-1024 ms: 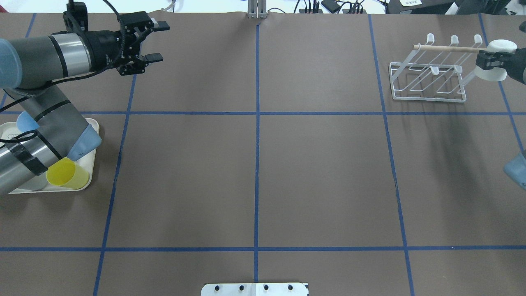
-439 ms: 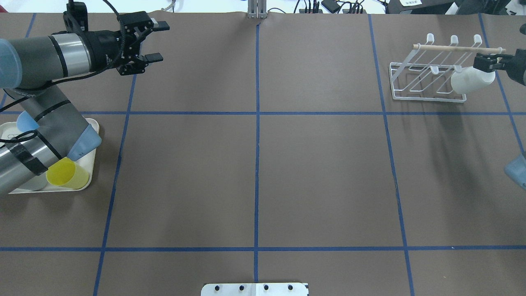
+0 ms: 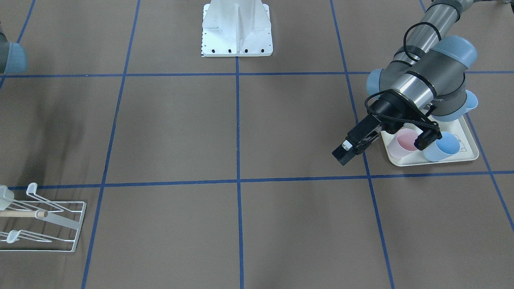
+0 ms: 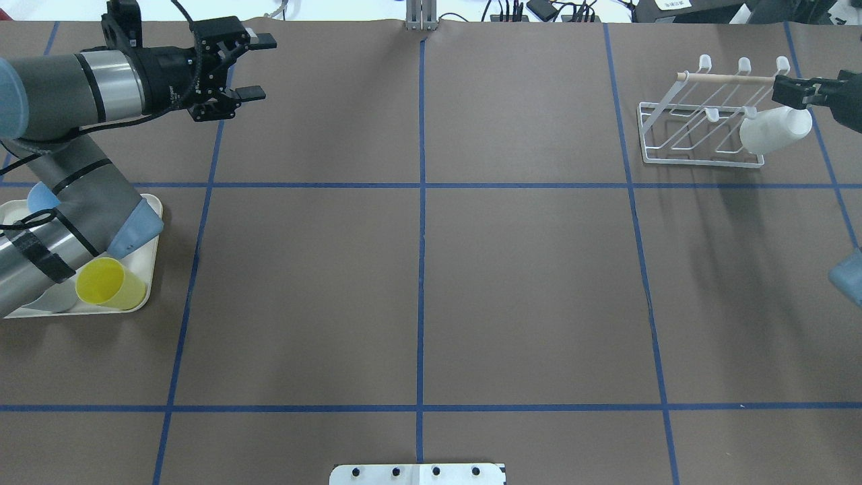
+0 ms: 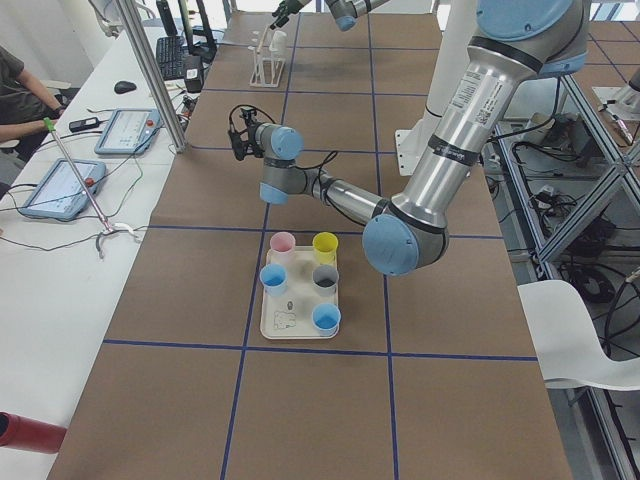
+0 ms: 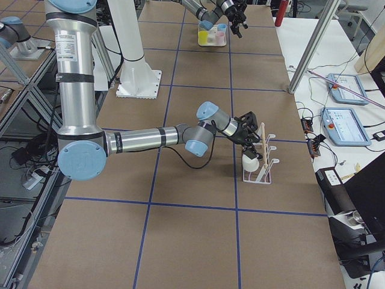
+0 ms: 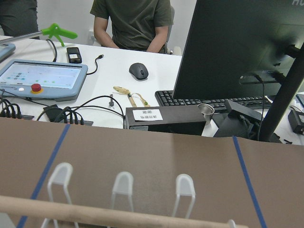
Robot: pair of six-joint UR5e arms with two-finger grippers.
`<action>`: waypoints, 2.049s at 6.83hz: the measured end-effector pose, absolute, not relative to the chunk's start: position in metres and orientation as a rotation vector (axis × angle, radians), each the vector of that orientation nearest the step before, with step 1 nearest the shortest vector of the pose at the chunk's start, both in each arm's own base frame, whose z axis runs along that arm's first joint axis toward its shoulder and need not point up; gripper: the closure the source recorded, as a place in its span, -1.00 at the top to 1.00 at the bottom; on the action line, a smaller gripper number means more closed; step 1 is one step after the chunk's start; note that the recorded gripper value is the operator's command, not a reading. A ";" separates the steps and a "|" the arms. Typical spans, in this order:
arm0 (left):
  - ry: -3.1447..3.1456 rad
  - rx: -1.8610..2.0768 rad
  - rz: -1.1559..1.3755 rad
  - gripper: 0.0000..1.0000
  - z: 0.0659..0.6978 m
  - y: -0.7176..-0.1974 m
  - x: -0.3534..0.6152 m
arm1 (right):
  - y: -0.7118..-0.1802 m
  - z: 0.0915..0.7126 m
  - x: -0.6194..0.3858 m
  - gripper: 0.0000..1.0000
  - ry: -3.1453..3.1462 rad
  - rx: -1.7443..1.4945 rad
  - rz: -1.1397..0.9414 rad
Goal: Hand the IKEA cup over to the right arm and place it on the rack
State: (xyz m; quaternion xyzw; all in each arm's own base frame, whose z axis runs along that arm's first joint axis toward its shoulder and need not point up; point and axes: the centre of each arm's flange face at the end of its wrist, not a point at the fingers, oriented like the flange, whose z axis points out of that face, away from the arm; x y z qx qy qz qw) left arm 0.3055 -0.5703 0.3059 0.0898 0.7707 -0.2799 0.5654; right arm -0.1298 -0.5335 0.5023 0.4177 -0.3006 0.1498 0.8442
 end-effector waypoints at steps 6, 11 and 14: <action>1.482 0.451 -0.260 1.00 0.418 -0.572 0.091 | -0.503 0.369 -0.108 1.00 -1.094 0.624 0.549; 1.067 0.625 -0.102 1.00 0.520 -0.549 0.060 | -0.504 0.290 -0.162 1.00 -1.371 0.391 0.681; 0.780 0.533 0.011 1.00 0.537 -0.538 0.070 | -0.501 0.273 -0.192 1.00 -1.419 0.359 0.703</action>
